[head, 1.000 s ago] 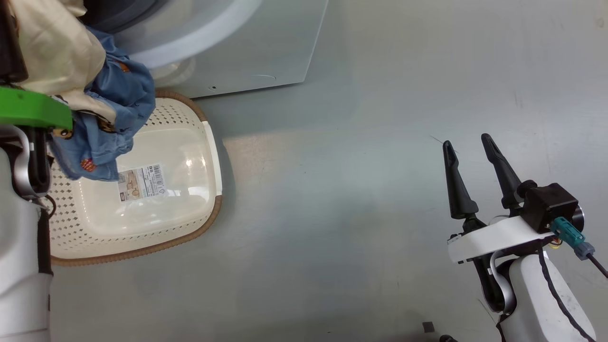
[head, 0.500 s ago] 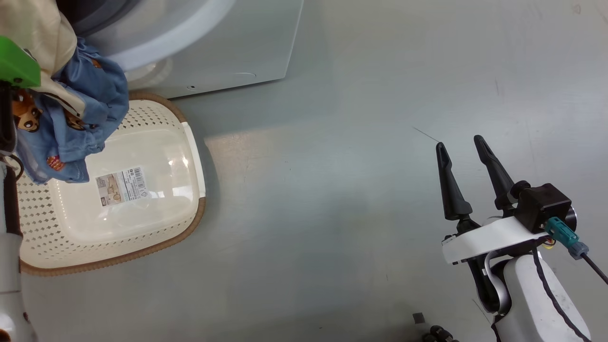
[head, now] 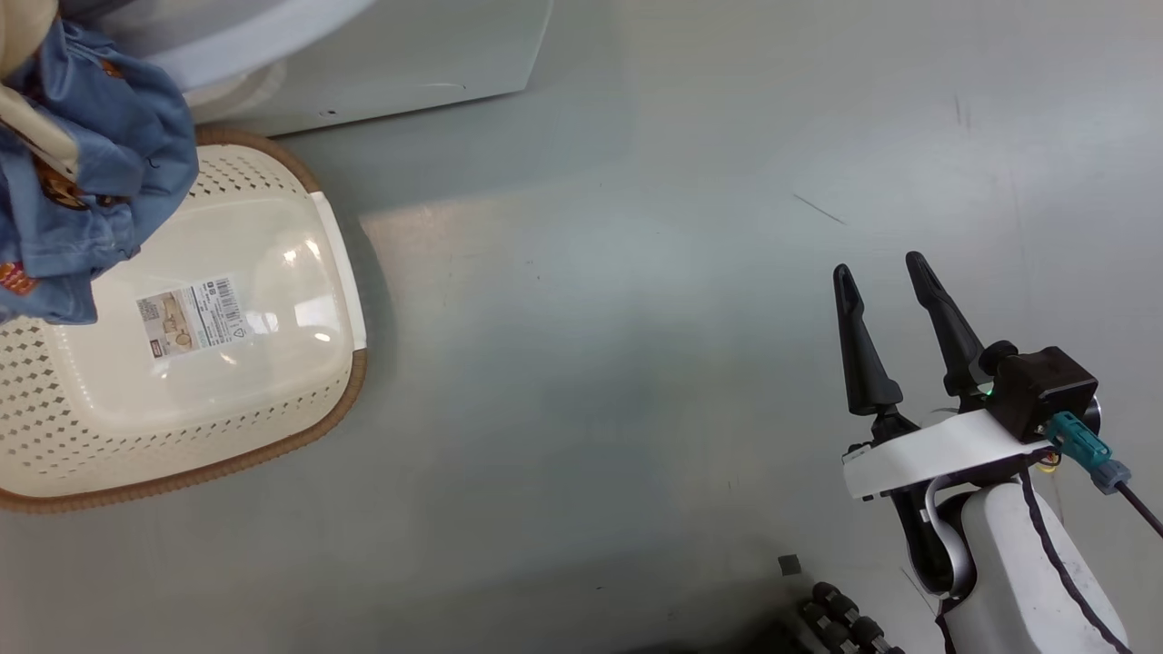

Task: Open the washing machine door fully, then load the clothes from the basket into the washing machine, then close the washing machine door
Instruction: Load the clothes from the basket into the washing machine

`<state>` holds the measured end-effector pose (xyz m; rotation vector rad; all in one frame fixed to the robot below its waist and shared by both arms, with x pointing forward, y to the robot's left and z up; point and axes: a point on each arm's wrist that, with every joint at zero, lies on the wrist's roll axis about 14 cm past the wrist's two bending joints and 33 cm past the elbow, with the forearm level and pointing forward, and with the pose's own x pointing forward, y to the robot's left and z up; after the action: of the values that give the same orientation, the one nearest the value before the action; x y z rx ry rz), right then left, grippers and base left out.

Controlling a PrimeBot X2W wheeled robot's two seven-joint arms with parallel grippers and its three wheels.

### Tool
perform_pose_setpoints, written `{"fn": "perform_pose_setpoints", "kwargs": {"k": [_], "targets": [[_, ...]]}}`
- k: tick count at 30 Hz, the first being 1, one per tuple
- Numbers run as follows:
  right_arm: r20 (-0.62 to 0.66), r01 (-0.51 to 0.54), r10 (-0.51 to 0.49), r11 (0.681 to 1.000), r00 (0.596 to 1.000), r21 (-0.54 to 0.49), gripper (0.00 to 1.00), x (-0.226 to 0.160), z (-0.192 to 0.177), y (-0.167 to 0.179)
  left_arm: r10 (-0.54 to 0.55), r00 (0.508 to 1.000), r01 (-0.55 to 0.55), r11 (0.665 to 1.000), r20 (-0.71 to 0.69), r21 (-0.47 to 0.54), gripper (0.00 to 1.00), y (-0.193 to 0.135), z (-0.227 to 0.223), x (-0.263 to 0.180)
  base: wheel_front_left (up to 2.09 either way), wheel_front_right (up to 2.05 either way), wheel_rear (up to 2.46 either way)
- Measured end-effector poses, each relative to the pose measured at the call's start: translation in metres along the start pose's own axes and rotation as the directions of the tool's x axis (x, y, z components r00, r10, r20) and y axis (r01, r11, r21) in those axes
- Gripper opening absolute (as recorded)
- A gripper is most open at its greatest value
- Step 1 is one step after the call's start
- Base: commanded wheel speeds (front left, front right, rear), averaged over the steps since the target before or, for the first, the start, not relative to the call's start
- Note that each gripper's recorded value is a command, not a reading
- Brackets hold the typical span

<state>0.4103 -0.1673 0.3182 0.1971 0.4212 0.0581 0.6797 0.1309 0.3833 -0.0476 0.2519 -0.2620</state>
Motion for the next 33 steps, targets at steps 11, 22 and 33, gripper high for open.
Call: {"fn": "perform_pose_setpoints", "kwargs": {"k": [11, 22, 33], "targets": [[-0.057, 0.012, -0.011, 1.000, 0.998, 0.008, 1.00, 0.011, -0.024, -0.005, -0.005, 0.992, -0.002, 0.999, -0.127, -0.051, 0.00, 0.004, -0.033, 0.032, 0.00, 0.00, 0.00], [-0.086, 0.012, -0.010, 1.000, 0.996, 0.016, 1.00, 0.016, -0.036, -0.006, -0.010, 0.986, -0.001, 0.998, -0.164, -0.062, 0.00, 0.003, -0.044, 0.047, 0.00, 0.00, 0.00], [-0.095, 0.009, -0.007, 1.000, 0.995, 0.019, 1.00, 0.021, -0.041, -0.006, -0.073, 0.956, 0.040, 0.992, 0.286, 0.117, 0.00, -0.012, 0.057, 0.062, 0.00, 0.00, 0.00]]}}
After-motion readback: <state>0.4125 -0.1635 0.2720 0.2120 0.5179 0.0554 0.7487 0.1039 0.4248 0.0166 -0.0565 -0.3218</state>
